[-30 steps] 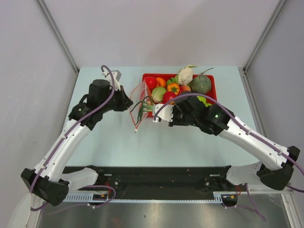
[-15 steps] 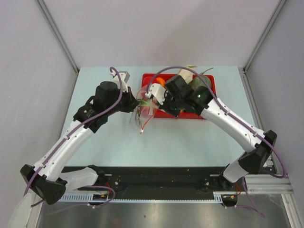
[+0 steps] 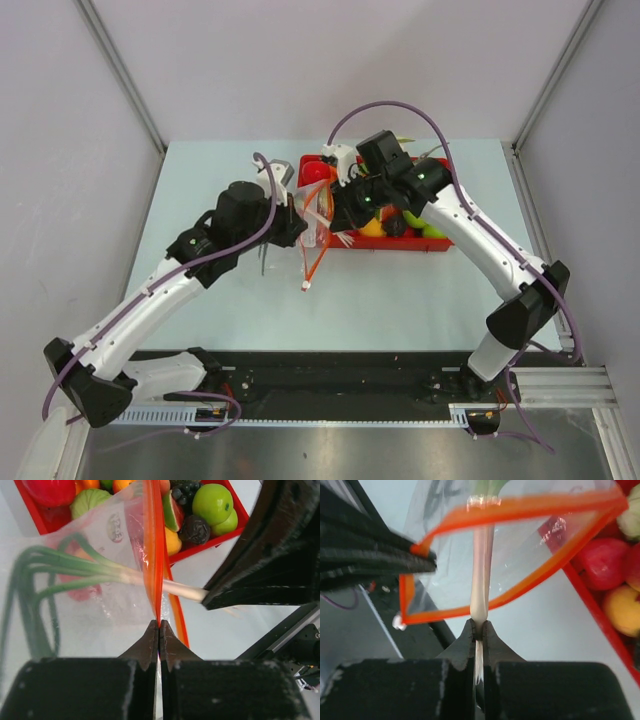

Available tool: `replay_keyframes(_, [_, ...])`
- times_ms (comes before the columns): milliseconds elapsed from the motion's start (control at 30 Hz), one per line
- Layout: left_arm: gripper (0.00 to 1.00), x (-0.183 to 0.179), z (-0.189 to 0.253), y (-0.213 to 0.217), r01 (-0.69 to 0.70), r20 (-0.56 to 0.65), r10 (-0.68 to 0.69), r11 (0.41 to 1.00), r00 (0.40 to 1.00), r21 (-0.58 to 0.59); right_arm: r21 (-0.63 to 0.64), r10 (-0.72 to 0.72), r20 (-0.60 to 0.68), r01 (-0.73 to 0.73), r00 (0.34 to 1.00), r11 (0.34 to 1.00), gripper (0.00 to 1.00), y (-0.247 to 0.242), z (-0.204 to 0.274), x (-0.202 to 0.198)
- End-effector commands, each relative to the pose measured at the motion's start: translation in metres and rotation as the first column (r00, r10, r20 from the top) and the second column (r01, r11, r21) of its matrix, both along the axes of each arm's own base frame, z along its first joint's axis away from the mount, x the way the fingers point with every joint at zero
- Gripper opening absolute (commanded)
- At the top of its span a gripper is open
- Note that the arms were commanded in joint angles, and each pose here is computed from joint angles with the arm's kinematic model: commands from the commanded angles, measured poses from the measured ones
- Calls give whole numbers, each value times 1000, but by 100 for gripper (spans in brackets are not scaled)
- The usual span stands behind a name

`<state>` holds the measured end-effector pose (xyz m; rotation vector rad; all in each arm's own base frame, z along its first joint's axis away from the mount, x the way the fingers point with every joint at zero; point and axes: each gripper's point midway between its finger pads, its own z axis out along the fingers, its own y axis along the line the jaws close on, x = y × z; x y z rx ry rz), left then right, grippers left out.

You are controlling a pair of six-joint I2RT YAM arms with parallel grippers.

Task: Place the food in the zip-top bag and seal the zipper
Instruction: Place the fake vegetable in the zipper food storage bag.

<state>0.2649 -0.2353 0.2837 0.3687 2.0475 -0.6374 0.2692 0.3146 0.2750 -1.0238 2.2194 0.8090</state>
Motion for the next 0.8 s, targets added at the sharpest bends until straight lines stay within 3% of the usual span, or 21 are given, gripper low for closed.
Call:
replay_keyframes(0, [0, -6, 23, -12, 52, 44, -48, 995, 998, -89, 192, -89, -93, 106, 992, 976, 0, 33, 29, 10])
replay_keyframes(133, [0, -19, 38, -21, 109, 30, -105, 979, 994, -171, 227, -192, -162, 226, 968, 947, 0, 45, 33, 17])
replay_keyframes(300, [0, -24, 65, -21, 112, 33, -107, 928, 994, -356, 228, -291, -176, 327, 940, 917, 0, 45, 19, 25])
replay_keyframes(467, [0, -23, 61, -19, 52, -120, -127, 866, 985, -497, 419, -317, -137, 345, 939, 840, 0, 45, 50, 26])
replay_keyframes(567, [0, -22, 65, -20, 27, -164, -147, 818, 975, -574, 426, -286, -110, 305, 952, 852, 0, 58, 47, 10])
replay_keyframes(733, [0, -24, 75, -19, 6, -183, -152, 782, 971, -623, 339, -162, -30, 163, 986, 927, 0, 73, 20, -13])
replay_keyframes(767, [0, -26, 73, -18, -12, -207, -154, 774, 966, -633, 331, -151, -23, 150, 988, 932, 5, 72, 19, -15])
